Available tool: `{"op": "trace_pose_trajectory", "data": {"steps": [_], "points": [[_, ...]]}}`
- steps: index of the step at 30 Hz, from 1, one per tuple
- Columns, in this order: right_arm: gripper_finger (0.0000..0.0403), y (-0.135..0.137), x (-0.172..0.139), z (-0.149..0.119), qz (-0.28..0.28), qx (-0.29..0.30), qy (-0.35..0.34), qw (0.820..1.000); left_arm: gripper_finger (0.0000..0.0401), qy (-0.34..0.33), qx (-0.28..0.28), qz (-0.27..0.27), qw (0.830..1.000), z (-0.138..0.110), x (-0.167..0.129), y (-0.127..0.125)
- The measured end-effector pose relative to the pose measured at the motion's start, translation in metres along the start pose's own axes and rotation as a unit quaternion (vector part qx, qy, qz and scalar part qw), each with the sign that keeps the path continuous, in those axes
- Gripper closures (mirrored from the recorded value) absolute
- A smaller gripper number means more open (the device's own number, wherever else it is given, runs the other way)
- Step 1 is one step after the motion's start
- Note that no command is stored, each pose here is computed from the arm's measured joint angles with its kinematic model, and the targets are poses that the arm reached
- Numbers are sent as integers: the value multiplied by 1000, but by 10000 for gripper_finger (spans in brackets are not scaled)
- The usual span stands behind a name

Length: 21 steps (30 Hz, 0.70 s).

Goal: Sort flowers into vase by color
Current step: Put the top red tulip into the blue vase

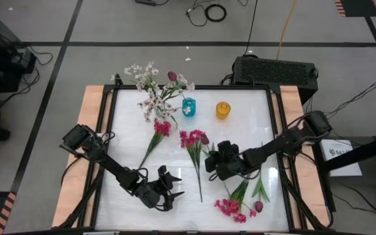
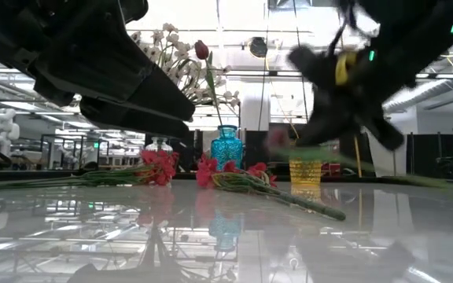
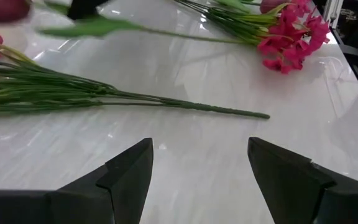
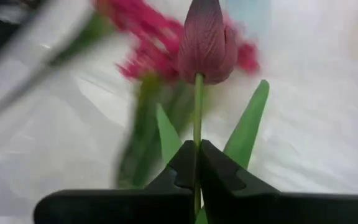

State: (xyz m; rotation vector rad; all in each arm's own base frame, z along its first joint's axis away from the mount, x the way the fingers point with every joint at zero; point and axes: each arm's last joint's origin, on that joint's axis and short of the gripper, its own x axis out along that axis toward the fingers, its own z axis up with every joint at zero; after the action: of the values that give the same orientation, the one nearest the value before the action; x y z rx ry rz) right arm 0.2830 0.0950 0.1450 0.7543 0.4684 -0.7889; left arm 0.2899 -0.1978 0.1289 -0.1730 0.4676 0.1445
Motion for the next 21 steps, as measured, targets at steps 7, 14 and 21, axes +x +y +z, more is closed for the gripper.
{"op": "trace_pose_trajectory", "data": {"steps": [7,14,21], "points": [[401,22,-55,39,71,-27,-101,992,132,-47,-14,28,998,16,-3,4],[402,49,-113,83,172,-42,-228,957,132,-181,-48,40,982,62,-5,12],[402,70,-137,101,261,-85,-320,907,132,-242,-44,-40,969,107,11,30]]}}
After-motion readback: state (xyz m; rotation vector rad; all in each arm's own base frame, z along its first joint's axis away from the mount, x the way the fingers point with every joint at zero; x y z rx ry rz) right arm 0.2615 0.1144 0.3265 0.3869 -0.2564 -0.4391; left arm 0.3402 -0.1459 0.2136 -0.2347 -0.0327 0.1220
